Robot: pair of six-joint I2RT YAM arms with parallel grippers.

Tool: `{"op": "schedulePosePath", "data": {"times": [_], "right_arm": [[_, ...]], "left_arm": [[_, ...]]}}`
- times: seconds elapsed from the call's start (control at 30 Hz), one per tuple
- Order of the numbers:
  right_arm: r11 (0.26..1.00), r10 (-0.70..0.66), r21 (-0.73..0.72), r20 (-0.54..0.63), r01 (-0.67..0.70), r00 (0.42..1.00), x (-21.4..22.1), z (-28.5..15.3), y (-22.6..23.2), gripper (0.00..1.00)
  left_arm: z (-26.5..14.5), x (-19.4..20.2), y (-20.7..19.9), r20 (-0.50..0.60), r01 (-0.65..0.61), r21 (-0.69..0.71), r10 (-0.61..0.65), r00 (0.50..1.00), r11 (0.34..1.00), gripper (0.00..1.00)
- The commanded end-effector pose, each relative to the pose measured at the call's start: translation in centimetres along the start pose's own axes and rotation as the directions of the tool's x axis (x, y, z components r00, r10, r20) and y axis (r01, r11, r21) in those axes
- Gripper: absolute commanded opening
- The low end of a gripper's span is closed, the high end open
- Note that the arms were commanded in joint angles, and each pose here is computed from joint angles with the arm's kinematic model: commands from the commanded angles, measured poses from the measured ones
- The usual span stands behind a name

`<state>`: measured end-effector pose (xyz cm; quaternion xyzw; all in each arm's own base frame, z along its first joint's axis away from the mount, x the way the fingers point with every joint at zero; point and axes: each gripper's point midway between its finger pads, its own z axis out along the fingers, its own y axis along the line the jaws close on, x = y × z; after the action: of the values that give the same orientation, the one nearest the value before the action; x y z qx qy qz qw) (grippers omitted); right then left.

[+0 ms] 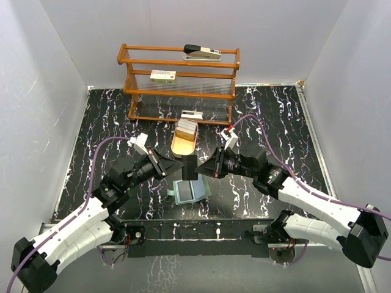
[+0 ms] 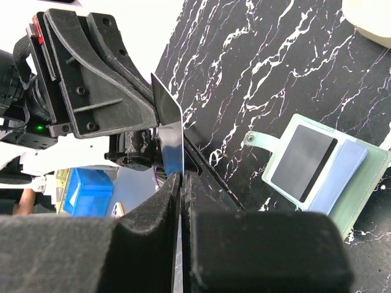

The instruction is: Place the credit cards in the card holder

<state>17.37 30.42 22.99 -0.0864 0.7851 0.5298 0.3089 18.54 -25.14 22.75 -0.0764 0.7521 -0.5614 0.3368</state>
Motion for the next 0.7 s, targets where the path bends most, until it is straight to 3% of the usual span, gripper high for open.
{"op": "schedulePosePath", "data": {"times": [0.0,0.13,0.2,0.27,0.43,0.57,0.67], "right_arm": [[0.993,-0.011,-0.113,0.053,0.017,0.999,-1.1,-0.3,2.6,0.0],[0.988,-0.007,-0.155,0.042,0.014,0.999,-0.8,-0.7,3.4,0.0],[0.983,-0.002,-0.182,0.027,0.007,1.0,-0.7,-0.9,4.0,0.0],[0.98,-0.002,-0.2,0.021,0.006,1.0,-0.6,-1.2,4.5,0.0],[0.976,0.01,-0.217,0.019,-0.006,1.0,-0.5,-1.3,4.7,0.0],[0.98,0.005,-0.199,0.008,-0.003,1.0,-0.2,-1.3,4.3,0.0],[0.987,0.006,-0.159,0.023,-0.002,1.0,-0.5,-1.4,3.8,0.1]], "left_arm": [[-0.8,0.0,-3.7,-0.013,-0.007,0.154,0.009,1.0,0.988,0.13],[-1.5,-0.3,-4.6,0.014,-0.006,0.206,0.003,1.0,0.979,0.28],[-1.8,-0.3,-5.3,0.018,-0.004,0.244,0.0,1.0,0.97,0.29],[-2.1,-0.3,-6.0,0.015,-0.009,0.281,0.005,1.0,0.96,0.24],[-2.6,-0.1,-7.1,0.002,-0.013,0.325,0.013,1.0,0.946,0.0],[-2.8,0.0,-7.3,-0.002,-0.022,0.337,0.024,1.0,0.941,0.0],[-2.9,0.1,-7.1,0.002,-0.035,0.33,0.036,0.999,0.943,0.0]]}}
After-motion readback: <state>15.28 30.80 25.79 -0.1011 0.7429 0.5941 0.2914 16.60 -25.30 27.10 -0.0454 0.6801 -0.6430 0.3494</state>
